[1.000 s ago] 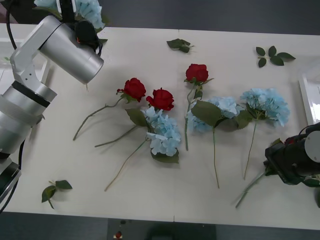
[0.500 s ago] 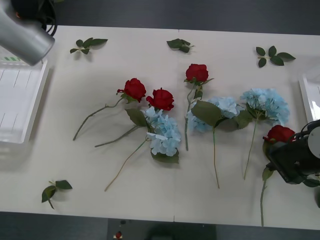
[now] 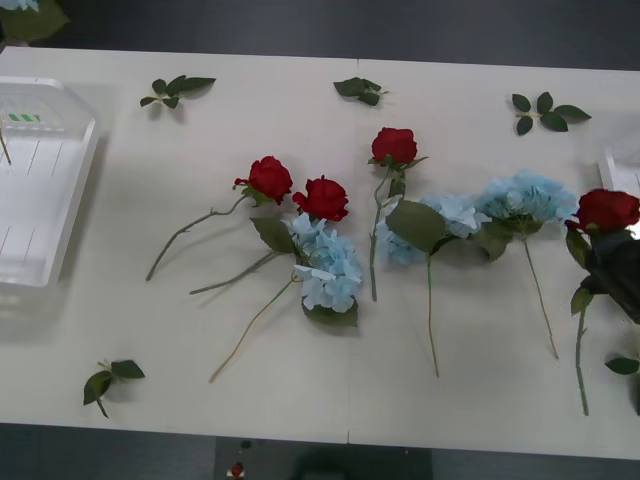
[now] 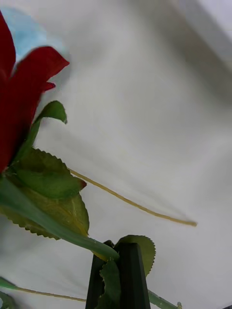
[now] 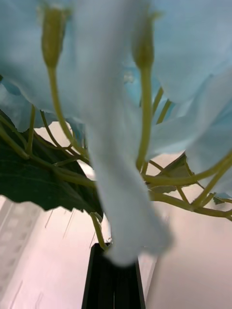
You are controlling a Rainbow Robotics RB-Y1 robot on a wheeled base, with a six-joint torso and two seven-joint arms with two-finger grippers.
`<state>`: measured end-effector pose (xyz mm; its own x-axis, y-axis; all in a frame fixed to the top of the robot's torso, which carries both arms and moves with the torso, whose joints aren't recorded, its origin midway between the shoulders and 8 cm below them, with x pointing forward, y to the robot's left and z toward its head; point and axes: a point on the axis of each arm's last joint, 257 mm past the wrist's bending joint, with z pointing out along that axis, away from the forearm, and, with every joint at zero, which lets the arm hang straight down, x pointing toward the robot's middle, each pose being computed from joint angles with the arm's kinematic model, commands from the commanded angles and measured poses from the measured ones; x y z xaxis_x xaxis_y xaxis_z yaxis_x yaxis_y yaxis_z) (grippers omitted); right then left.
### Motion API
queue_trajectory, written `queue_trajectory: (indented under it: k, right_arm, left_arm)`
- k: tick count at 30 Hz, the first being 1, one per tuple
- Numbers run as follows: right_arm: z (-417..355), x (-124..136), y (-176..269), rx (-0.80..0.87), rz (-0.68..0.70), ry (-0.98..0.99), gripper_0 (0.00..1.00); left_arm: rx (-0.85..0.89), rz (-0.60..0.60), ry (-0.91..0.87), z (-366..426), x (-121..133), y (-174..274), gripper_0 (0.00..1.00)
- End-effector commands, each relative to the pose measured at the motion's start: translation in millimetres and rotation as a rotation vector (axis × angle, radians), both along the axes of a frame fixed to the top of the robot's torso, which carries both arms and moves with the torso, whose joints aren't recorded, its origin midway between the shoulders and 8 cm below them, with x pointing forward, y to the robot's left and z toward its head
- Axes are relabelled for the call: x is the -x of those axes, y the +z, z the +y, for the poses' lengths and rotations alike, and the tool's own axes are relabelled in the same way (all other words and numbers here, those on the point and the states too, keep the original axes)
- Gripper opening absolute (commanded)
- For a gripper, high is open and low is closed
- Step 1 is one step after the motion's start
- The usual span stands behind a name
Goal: Put the red flowers into the right box and the blue flowers into the left box
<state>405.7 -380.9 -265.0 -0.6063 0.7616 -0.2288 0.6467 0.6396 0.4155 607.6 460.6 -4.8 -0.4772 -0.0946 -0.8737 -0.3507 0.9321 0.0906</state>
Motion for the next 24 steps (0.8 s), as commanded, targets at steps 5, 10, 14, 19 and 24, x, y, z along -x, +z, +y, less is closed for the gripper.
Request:
queue_trajectory:
  k: [5, 10, 14, 19, 24]
  right_arm:
    - [-65.9, -23.8, 77.0, 0.163, -0.165, 0.028, 0.0]
    - [-98.1, -29.8, 91.5, 0.205, -0.172, 0.018, 0.0]
    - [-124.1, -39.5, 100.6, 0.226, -0.153, 0.009, 0.0]
    - [-166.7, -60.2, 118.0, 0.24, -0.142, -0.016, 0.0]
    - [-213.4, -77.3, 137.2, 0.285, -0.14, -0.046, 0.0]
  left_arm:
    - [0.077, 0.144, 0.027, 70.2, 21.9, -12.2, 0.0]
    - [0.129, 0.224, 0.044, 95.8, 34.8, -42.0, 0.0]
    - [0.128, 0.268, 0.052, 115.8, 44.1, -57.1, 0.0]
    - [0.129, 0.298, 0.052, 129.6, 49.1, -73.3, 0.0]
    - [0.152, 0.294, 0.059, 132.8, 46.8, -86.3, 0.0]
